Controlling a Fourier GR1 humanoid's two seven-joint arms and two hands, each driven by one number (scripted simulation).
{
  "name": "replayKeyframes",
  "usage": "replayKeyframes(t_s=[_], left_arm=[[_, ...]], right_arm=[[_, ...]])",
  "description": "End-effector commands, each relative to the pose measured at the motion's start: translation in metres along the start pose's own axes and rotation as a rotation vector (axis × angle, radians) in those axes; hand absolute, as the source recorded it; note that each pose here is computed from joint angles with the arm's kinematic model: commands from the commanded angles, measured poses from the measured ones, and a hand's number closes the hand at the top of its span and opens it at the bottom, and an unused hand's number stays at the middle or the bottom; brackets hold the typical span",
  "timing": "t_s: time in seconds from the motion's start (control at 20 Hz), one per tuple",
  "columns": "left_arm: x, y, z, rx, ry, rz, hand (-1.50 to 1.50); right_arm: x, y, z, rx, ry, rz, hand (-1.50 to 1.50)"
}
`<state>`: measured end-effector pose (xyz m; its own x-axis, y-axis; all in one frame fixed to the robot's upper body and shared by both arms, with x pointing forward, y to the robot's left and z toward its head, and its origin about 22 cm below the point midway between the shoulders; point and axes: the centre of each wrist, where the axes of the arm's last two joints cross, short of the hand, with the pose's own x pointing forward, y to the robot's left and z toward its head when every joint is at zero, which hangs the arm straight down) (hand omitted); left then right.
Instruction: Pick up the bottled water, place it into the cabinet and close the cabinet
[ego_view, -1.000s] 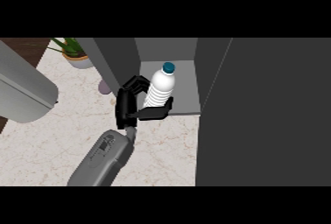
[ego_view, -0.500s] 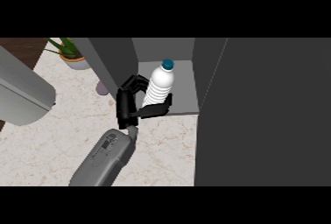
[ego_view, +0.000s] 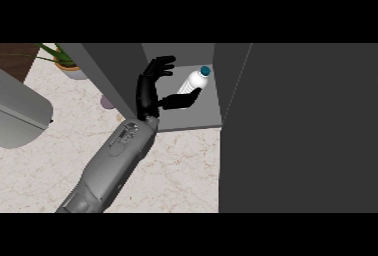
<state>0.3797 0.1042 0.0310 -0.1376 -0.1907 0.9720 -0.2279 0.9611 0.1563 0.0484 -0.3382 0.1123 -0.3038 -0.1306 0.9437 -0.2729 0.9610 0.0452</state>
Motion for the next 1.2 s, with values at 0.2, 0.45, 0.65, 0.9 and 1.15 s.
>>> replayKeyframes(t_s=[0.2,0.45,0.65,0.9,1.15], left_arm=[[0.012,-0.011,-0.041,-0.074,0.020,-0.056,-1.50],[0.015,-0.008,-0.053,-0.075,-0.043,-0.035,-1.50],[0.021,-0.014,-0.054,-0.103,-0.116,0.086,-1.50],[0.029,-0.025,-0.054,-0.168,-0.191,0.138,-1.50],[0.016,-0.021,-0.048,-0.170,-0.183,0.194,-1.50]], right_arm=[[0.021,0.011,-0.008,0.033,-0.033,-0.025,-1.50],[0.020,0.006,0.001,0.012,-0.046,-0.028,-1.50],[0.023,0.019,-0.006,0.005,-0.034,-0.018,-1.50],[0.028,0.015,-0.006,0.001,-0.054,0.013,-1.50],[0.031,0.016,-0.012,-0.032,-0.023,0.002,-1.50]])
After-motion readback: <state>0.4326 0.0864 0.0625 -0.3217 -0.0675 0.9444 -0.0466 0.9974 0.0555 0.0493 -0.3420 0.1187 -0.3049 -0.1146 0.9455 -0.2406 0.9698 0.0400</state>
